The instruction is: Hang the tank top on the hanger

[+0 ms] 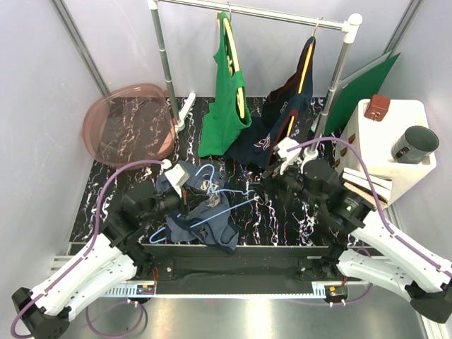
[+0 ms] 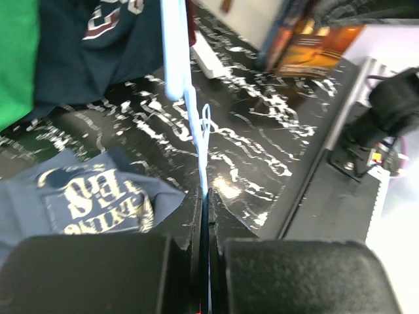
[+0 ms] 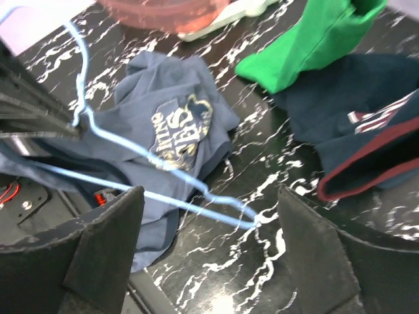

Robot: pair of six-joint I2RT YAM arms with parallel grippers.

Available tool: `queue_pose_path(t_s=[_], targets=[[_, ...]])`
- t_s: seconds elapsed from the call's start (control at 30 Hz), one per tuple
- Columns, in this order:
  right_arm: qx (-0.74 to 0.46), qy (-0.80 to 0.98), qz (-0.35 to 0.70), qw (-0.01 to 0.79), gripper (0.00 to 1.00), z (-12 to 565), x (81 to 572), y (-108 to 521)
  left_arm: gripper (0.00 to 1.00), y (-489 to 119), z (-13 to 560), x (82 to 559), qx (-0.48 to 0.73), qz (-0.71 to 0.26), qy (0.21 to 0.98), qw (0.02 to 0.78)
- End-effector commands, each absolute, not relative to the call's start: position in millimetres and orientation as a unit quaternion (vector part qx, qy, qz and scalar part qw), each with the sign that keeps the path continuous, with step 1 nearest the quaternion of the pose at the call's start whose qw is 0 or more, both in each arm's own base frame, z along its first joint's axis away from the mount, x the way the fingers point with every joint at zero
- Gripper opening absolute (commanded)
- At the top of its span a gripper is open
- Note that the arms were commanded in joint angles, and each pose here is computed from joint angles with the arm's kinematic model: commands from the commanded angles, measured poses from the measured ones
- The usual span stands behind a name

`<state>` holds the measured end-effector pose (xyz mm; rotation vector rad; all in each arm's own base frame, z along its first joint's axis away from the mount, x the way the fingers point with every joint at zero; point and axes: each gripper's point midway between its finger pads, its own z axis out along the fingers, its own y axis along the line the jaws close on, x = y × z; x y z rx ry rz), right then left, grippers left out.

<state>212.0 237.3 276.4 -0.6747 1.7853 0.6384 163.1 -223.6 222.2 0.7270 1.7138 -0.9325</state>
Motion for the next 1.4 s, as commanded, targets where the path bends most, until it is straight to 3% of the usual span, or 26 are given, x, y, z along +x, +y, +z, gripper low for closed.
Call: queue_pose_path(t_s=[0.0,0.13,0.27,0.47,0.9,1.3,1.37], targets=[[-0.279,0.782,0.308,0.465,0.86,223.9,198.3,263.9,0.00,-211.7,254.1,181.1,0.262,-0.355,0.701,0.561],[-0.342,0.780,0.328,0.409,0.83,176.8,149.9,307.8,0.00,-204.6,252.7,185.7,0.244,-0.340,0.708,0.569],[-0.351,0.778,0.358,0.378,0.74,151.1,126.0,338.5,0.00,-202.3,252.7,187.5,0.236,-0.336,0.710,0.571],[-0.374,0.784,0.354,0.345,0.71,110.6,94.3,366.3,0.00,-201.5,248.9,189.8,0.230,-0.331,0.718,0.568],[-0.374,0.821,0.272,0.336,0.64,54.5,98.0,369.4,0.00,-199.4,251.6,190.0,0.226,-0.330,0.717,0.572],[-0.390,0.825,0.263,0.314,0.43,35.6,90.9,376.4,0.00,-198.5,253.2,189.1,0.224,-0.331,0.715,0.574],[-0.390,0.824,0.265,0.312,0.35,35.9,89.4,377.9,0.00,-198.1,254.0,189.0,0.222,-0.331,0.714,0.575]])
